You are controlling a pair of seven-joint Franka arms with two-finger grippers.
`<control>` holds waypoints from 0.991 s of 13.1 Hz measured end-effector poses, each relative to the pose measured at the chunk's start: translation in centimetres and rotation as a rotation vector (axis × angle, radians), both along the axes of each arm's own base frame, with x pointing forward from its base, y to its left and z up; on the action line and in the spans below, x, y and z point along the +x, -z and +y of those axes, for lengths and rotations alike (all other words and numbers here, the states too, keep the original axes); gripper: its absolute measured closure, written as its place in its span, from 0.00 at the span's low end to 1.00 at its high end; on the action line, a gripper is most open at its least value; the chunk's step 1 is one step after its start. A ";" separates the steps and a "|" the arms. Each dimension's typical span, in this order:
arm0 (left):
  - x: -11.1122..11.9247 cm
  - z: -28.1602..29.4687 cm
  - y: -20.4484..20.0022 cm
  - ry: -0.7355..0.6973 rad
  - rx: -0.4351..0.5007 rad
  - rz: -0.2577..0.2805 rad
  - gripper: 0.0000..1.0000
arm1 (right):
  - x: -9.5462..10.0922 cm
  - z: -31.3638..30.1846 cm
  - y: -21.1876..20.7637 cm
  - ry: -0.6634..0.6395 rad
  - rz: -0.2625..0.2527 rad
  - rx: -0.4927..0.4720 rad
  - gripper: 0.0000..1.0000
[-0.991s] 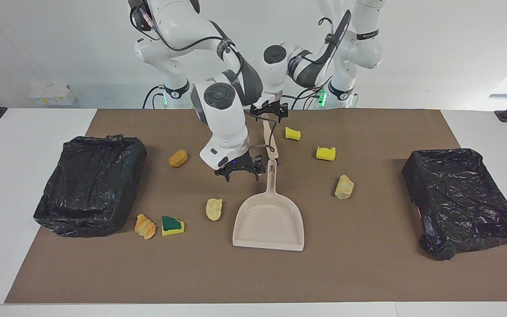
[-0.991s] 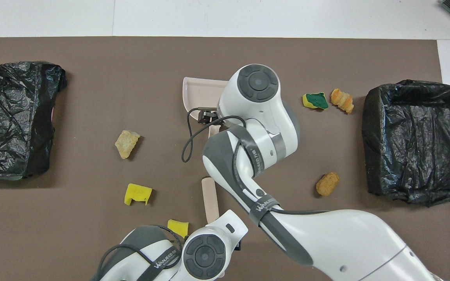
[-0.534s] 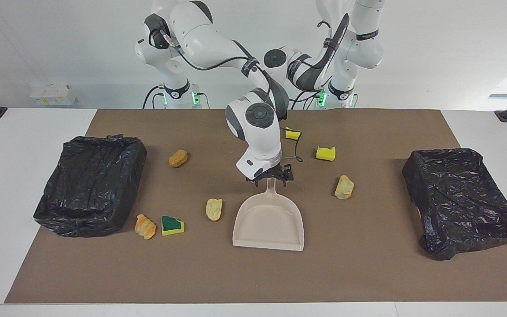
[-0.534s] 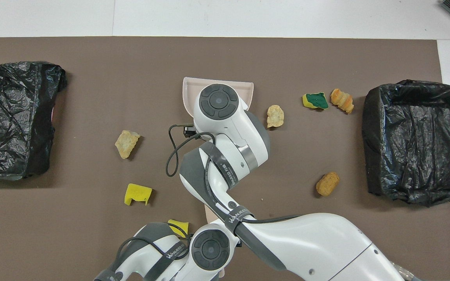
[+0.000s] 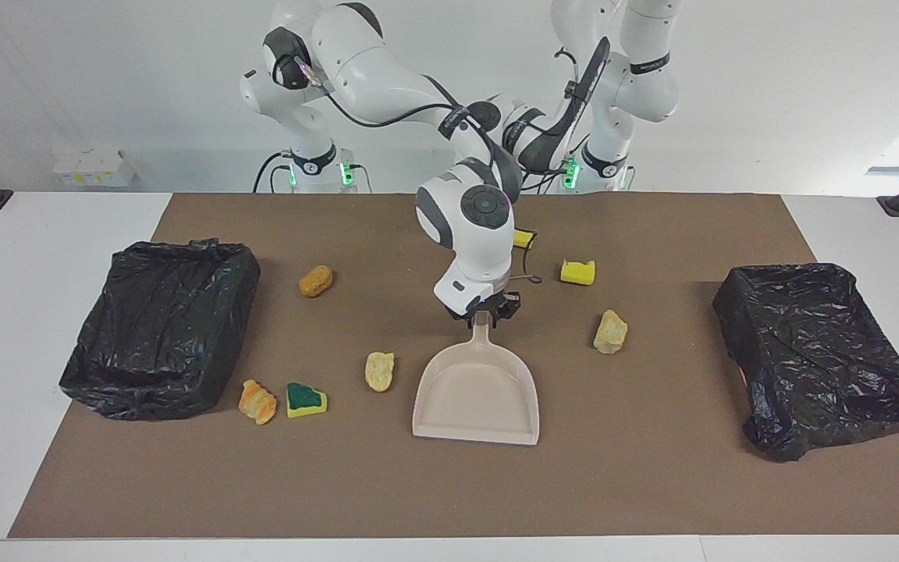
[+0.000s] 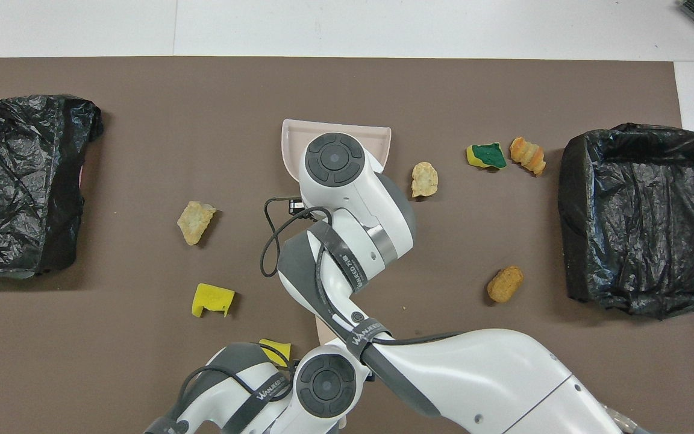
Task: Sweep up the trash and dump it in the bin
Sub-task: 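Lift the dustpan with the right gripper while the left gripper lifts the brush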
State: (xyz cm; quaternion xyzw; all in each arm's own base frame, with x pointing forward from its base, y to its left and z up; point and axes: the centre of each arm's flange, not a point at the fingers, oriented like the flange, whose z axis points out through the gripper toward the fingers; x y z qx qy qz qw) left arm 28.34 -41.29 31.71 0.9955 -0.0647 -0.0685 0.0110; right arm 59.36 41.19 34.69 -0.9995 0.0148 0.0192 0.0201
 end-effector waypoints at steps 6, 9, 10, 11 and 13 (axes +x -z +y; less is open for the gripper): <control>0.2 -0.1 -1.9 0.002 0.023 0.026 0.13 | -0.3 -1.8 -1.2 -0.185 0.034 -0.029 0.69; 0.0 0.2 -1.7 0.002 0.042 0.044 0.53 | 1.3 -5.9 -4.7 -0.358 0.018 -0.015 0.69; 0.0 0.3 -1.6 0.000 0.049 0.050 0.67 | 2.0 -7.7 -6.0 -0.423 0.004 -0.007 0.69; 0.1 0.5 -1.6 -0.005 0.056 0.057 0.74 | 2.6 -9.7 -7.1 -0.495 -0.004 -0.001 0.69; 1.2 1.9 -2.0 -0.040 0.082 0.083 0.74 | 3.2 -13.9 -9.0 -0.636 0.016 0.005 0.69</control>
